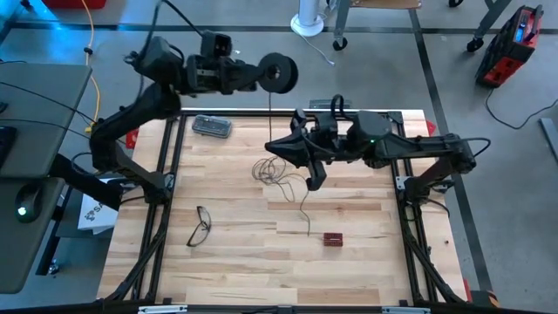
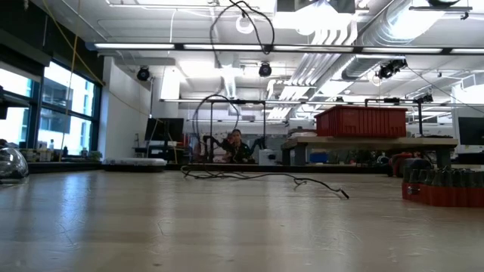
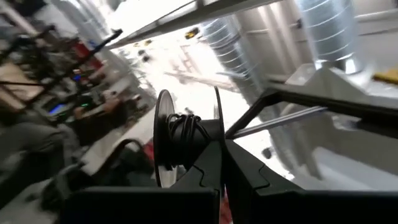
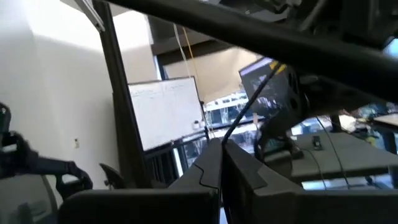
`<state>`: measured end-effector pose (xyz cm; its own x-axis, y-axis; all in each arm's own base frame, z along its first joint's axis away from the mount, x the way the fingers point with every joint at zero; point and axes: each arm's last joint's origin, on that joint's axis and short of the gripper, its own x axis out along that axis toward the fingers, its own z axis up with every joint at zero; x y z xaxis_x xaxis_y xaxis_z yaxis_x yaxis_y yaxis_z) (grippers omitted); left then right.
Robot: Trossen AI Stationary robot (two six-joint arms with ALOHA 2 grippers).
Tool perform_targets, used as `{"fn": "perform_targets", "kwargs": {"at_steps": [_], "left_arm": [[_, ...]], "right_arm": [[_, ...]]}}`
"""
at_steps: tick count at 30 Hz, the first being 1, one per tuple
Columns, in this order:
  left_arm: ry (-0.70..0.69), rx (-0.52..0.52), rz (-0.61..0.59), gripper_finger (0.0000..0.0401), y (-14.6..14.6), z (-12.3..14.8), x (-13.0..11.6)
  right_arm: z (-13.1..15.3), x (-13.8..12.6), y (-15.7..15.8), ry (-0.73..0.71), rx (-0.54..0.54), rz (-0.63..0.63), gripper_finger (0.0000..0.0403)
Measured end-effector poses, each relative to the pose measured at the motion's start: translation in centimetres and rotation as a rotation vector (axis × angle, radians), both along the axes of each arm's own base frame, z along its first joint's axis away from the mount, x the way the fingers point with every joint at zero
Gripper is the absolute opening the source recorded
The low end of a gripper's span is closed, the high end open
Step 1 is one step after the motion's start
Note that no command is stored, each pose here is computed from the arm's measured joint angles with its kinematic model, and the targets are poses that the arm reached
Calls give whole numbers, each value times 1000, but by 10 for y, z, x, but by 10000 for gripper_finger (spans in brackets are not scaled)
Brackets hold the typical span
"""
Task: Coil cords
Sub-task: Coil the black wire into the spool
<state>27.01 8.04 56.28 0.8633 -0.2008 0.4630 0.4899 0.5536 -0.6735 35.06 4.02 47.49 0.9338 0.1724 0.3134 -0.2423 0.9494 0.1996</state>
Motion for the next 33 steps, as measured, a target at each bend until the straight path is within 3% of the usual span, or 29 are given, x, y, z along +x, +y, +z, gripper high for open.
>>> {"fn": "perform_targets", "kwargs": {"at_steps": [9, 14, 18, 24, 33], "left_arm": [[220, 7, 115, 0, 1, -1, -49], [303, -46, 122, 0, -5, -4, -65], [375, -121, 72, 0, -8, -8, -71], [427, -200, -124, 0, -20, -8, -70], [523, -238, -288, 0, -39, -21, -39]], "right_arm": [[11, -26, -5, 78, -11, -20, 0], [17, -34, -14, 67, -14, -33, 0], [18, -38, -24, 77, -26, -25, 0], [19, -39, -39, 82, -44, -11, 0], [19, -40, -54, 72, -88, -21, 0]]}}
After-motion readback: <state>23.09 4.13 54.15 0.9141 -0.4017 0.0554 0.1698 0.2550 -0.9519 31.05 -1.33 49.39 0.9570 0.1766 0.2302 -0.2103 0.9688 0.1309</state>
